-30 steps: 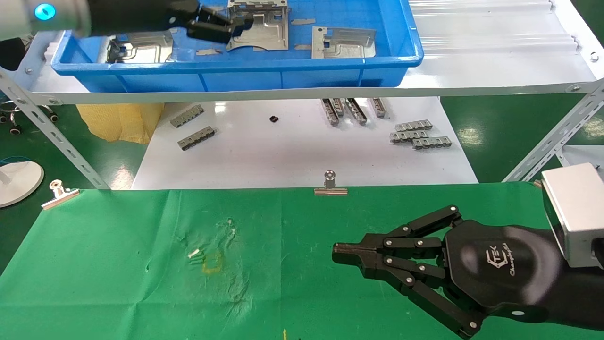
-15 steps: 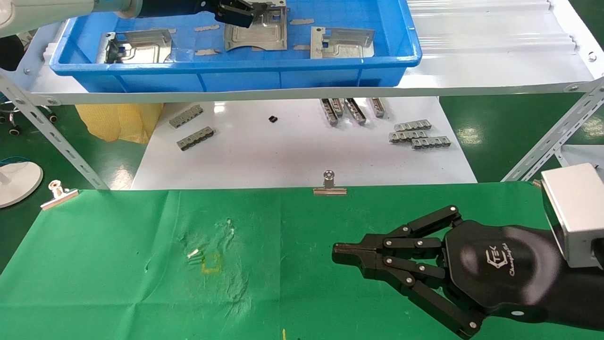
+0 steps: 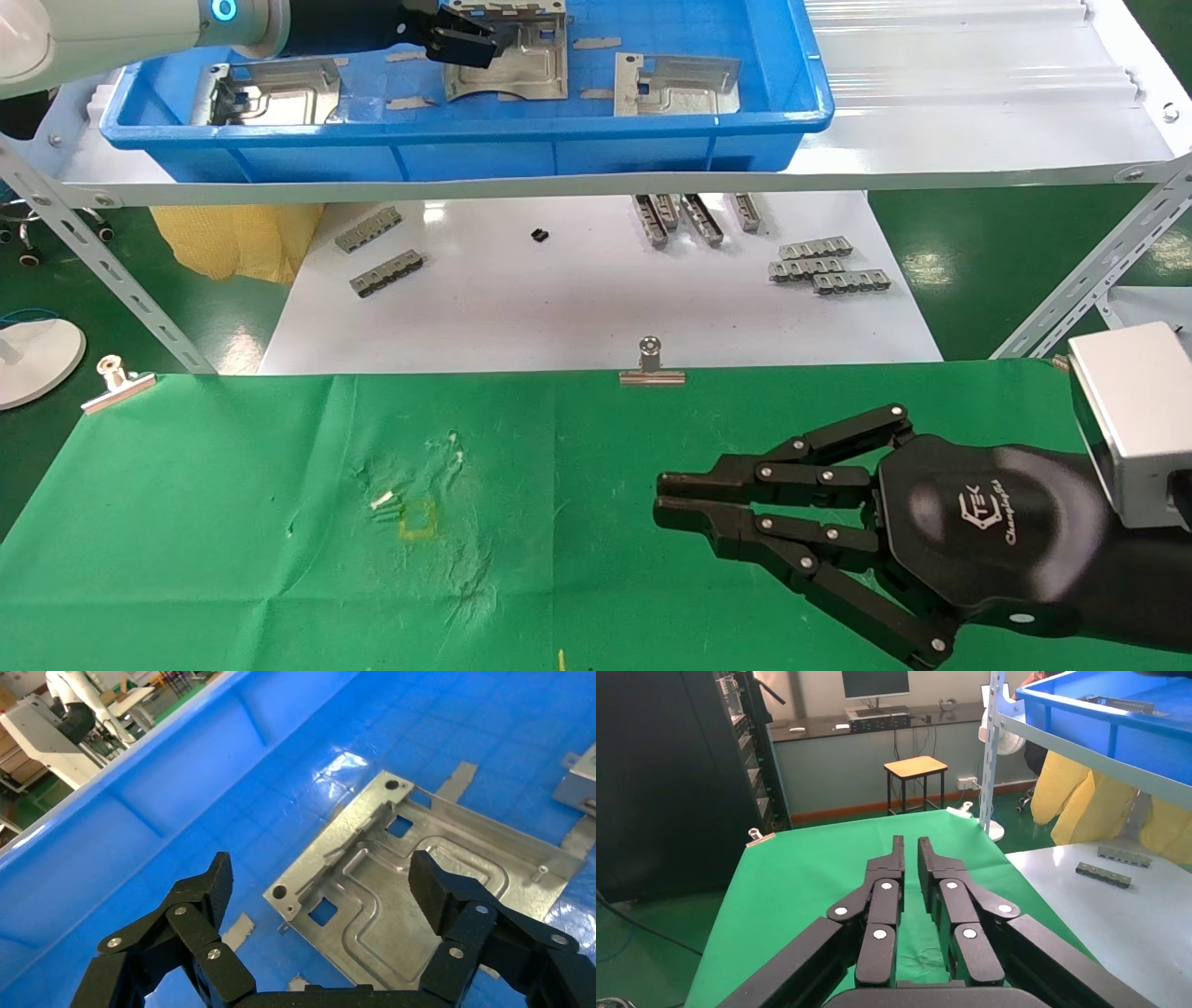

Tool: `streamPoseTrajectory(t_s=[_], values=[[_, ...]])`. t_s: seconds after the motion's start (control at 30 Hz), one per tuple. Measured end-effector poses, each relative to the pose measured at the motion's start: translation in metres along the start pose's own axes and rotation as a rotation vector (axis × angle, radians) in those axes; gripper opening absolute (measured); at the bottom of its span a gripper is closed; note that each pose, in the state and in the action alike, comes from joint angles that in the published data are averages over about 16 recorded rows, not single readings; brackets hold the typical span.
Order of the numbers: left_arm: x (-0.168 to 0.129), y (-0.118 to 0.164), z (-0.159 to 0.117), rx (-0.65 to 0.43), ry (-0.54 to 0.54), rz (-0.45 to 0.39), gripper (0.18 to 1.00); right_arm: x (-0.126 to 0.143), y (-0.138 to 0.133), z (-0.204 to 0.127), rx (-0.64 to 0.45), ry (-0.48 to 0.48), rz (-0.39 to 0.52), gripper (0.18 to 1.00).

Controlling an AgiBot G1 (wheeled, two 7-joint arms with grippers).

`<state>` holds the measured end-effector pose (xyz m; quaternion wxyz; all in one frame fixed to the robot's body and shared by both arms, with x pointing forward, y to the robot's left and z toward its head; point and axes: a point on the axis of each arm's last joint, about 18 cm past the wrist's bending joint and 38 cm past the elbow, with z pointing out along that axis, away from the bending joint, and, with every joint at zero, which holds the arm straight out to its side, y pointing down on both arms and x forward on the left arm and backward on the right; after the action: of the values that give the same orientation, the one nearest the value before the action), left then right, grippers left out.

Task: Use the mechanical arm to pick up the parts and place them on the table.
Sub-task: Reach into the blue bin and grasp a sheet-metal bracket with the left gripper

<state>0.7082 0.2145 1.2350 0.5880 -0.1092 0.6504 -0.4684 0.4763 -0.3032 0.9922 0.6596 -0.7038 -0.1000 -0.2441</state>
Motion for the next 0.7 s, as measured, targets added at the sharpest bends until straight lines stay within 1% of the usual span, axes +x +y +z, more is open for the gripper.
streamPoseTrajectory(t_s=[0.17,0.33,0.5,0.63,0.7], values=[[0.0016,-0.0005,0.0015,-0.015,-0.001,0.027,0.897,0.0,0.0,0.0,0.0,0.0,0.0,0.264],[0.0029,-0.0008,0.0036,-0.026,-0.008,0.06,0.818,0.0,0.0,0.0,0.0,0.0,0.0,0.328],[0.0036,-0.0006,0.006,-0.03,-0.021,0.085,0.702,0.0,0.0,0.0,0.0,0.0,0.0,0.413],[0.004,0.0003,0.0078,-0.032,-0.032,0.095,0.601,0.0,0.0,0.0,0.0,0.0,0.0,0.514],[0.0041,0.0009,0.0086,-0.033,-0.038,0.097,0.547,0.0,0.0,0.0,0.0,0.0,0.0,0.552]])
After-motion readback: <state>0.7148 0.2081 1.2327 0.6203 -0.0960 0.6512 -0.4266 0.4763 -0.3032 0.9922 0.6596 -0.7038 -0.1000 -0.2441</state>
